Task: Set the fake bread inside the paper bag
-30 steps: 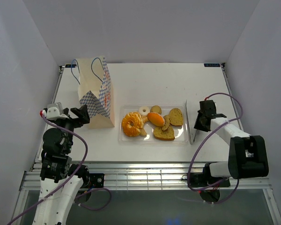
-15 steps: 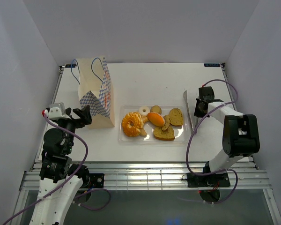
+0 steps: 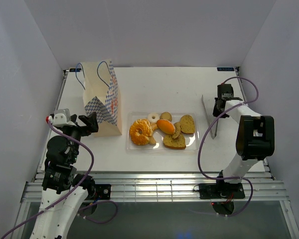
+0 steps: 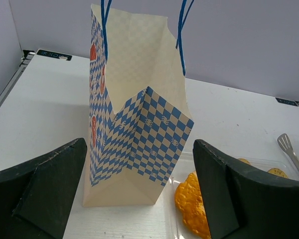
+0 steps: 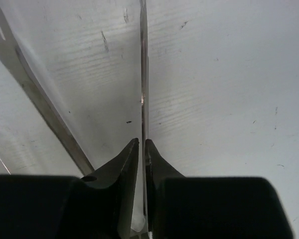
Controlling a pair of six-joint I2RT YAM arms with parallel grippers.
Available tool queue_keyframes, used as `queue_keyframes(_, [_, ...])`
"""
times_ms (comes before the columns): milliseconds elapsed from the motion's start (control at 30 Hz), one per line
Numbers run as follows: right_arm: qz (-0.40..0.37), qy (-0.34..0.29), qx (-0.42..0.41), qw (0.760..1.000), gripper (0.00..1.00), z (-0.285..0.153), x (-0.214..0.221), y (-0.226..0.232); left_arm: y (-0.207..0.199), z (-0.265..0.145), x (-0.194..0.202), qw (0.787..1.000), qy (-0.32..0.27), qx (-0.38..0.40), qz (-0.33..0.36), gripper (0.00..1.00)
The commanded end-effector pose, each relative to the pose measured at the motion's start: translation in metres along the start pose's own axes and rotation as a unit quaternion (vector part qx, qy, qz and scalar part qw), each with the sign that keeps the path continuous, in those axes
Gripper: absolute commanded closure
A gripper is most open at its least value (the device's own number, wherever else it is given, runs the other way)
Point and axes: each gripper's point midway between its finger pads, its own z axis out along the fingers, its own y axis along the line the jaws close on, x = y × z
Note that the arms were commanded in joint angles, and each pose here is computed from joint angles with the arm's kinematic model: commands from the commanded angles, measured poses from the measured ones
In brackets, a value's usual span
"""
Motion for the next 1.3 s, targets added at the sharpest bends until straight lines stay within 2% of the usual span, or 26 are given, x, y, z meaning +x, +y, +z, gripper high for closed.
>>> queue_keyframes(0, [-0.011,-0.013,0.022,1.0,0.83,-0.006,-0.022,-0.007,0.002,0.002,0.005,1.0,0.009,-0.005,0.006,0.02])
queue_keyframes(100, [0.001,-0.007,0.035,0.999,0.78,-0.002,-0.021,-0.02,0.003,0.002,0.004,1.0,0.007,-0.008,0.006,0.02])
queue_keyframes(133, [0.001,-0.005,0.033,0.999,0.7,-0.001,-0.02,-0.02,0.003,0.002,0.004,1.0,0.008,-0.009,0.007,0.02])
queue_keyframes(167, [0.0,-0.002,0.032,0.999,0.66,0.0,-0.017,-0.019,0.004,0.002,0.004,1.0,0.008,-0.011,0.007,0.02])
queue_keyframes(267, [0.001,0.001,0.029,1.0,0.58,0.0,-0.016,-0.019,0.004,0.002,0.004,1.0,0.007,-0.011,0.007,0.02])
queue_keyframes(333, [0.004,-0.008,0.016,1.0,0.44,-0.006,-0.021,-0.015,0.004,0.002,0.004,1.0,0.008,-0.011,0.007,0.02])
queue_keyframes(400, [0.009,-0.023,-0.005,1.0,0.38,-0.017,-0.029,-0.01,0.004,0.001,0.004,1.0,0.007,-0.01,0.007,0.02])
queue_keyframes(533, [0.005,-0.049,-0.047,0.998,0.16,-0.037,-0.037,0.0,0.005,0.001,0.005,1.0,0.007,-0.012,0.007,0.02])
queue_keyframes(667, [-0.001,-0.075,-0.116,0.99,0.04,-0.055,-0.032,0.018,0.005,0.002,0.005,1.0,0.007,-0.012,0.007,0.02])
queue_keyframes(700, [-0.002,-0.067,-0.123,0.99,0.02,-0.052,-0.017,0.02,0.005,0.002,0.005,1.0,0.008,-0.014,0.008,0.02])
queue_keyframes(733, [-0.002,-0.071,-0.132,0.989,0.08,-0.054,-0.014,0.022,0.005,0.002,0.006,1.0,0.008,-0.015,0.007,0.02])
queue_keyframes(767, [-0.001,-0.093,-0.144,0.985,0.1,-0.062,-0.018,0.025,0.006,0.003,0.006,1.0,0.009,-0.016,0.007,0.02])
queue_keyframes(833, [-0.004,-0.087,-0.163,0.983,0.1,-0.06,0.001,0.03,0.006,0.003,0.007,1.0,0.01,-0.017,0.007,0.02])
queue_keyframes(900, [-0.003,-0.1,-0.164,0.981,0.1,-0.062,0.004,0.028,0.007,0.003,0.007,1.0,0.01,-0.02,0.006,0.02])
queue_keyframes(1267, [0.0,-0.063,-0.159,0.985,0.1,-0.041,0.032,0.03,0.008,0.005,0.009,1.0,0.014,-0.025,0.007,0.02])
